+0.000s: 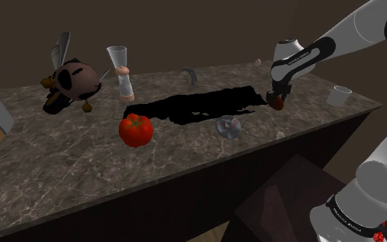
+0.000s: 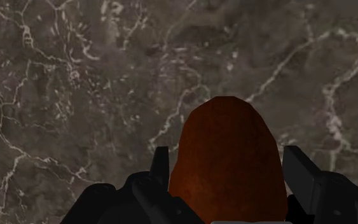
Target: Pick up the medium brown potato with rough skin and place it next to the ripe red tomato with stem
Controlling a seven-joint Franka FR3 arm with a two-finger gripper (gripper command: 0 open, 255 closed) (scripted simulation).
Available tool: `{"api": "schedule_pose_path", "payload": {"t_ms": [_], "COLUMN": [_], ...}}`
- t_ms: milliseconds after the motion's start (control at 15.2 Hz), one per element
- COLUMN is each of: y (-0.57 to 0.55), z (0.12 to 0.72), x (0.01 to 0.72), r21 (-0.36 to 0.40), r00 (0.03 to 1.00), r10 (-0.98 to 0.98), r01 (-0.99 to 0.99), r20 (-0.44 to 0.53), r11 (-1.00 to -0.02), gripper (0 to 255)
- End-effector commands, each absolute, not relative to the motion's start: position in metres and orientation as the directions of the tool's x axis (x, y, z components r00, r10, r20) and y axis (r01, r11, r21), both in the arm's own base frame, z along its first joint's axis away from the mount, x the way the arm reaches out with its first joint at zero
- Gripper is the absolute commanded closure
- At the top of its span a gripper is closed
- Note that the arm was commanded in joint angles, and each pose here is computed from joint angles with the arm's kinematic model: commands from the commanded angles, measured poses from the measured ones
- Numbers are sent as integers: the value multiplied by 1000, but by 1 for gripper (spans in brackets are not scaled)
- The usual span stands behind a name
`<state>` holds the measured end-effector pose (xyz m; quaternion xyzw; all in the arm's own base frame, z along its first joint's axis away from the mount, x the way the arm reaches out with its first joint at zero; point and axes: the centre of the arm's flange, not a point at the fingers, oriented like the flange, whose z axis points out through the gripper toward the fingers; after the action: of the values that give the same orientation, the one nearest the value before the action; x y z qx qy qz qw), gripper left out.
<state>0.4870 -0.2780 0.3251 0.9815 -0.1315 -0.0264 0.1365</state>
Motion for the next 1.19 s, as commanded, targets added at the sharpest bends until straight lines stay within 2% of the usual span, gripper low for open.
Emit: {"api": "schedule_pose_path", "payload": {"t_ms": [0,264,1122], "y": [-278,-278,-278], "z": [325,325,393], "x": [487,487,487], "r21": [275,275,275], "r00": [964,964,964], "r10": [-265,-265,-265], "r01": [-251,-251,-251], "r20": [-17,-17,-17], "r11": [-928,-928,-928], "gripper": [255,255,255]}}
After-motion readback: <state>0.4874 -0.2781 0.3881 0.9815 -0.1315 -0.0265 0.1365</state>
